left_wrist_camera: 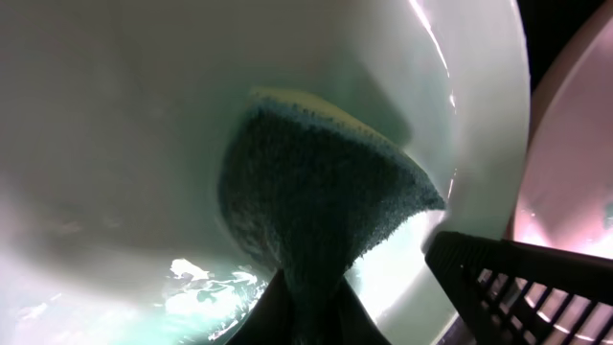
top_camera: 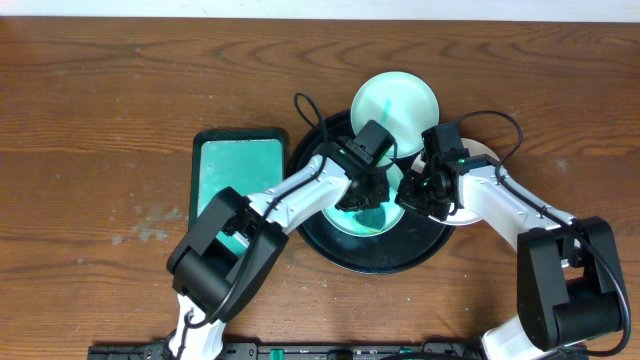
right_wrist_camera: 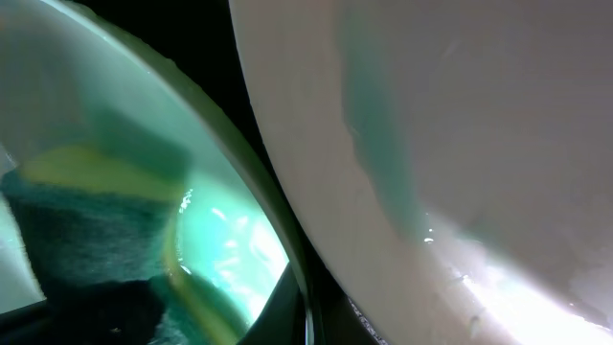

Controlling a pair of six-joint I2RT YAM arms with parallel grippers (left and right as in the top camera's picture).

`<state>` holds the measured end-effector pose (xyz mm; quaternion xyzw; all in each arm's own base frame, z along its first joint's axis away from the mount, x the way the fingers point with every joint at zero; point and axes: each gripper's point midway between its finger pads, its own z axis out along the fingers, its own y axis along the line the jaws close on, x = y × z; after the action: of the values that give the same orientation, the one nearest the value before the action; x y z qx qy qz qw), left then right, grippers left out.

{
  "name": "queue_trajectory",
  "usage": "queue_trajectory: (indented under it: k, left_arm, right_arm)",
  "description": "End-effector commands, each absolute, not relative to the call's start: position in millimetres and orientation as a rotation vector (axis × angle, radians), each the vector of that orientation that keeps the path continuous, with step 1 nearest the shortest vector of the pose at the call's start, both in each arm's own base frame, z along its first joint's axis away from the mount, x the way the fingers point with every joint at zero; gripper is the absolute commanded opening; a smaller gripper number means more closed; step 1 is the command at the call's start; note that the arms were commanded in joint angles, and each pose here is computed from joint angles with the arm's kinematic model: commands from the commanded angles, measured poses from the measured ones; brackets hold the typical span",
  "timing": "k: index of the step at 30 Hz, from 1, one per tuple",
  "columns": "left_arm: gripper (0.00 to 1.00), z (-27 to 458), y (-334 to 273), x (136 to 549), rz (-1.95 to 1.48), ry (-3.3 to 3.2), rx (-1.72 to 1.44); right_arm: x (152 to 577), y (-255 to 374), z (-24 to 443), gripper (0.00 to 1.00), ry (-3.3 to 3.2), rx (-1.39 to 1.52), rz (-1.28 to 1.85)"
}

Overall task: Clean dirty plates on tray and stack at the side
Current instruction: 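Scrub the lower pale green plate with the sponge in the left gripper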

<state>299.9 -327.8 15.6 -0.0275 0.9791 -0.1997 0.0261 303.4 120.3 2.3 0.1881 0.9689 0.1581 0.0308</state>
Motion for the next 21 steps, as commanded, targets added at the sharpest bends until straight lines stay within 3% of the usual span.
queue_trajectory:
  k: [1,10,16,21]
  left_arm:
    - [0.07,-21.8,-310.0,292.7,-0.471,3.098,-0.103]
    - [0.07,-20.8,-213.3,330.2,-0.013,3.020,-0.456]
    - [0.07,8.4,-190.4,366.6,0.249,2.850,-0.191]
    - [0.07,8.5,-199.6,373.3,0.191,2.837,-0.153]
  right_arm:
    - [302.9,110.9,-6.4,0.01,2.988,0.596,0.391]
    - [303.2,111.0,-6.3,0.01,2.987,0.596,0.392]
    - [303.4,111.0,-6.3,0.01,2.986,0.595,0.392]
    - [303.3,111.0,-6.3,0.01,2.987,0.589,0.391]
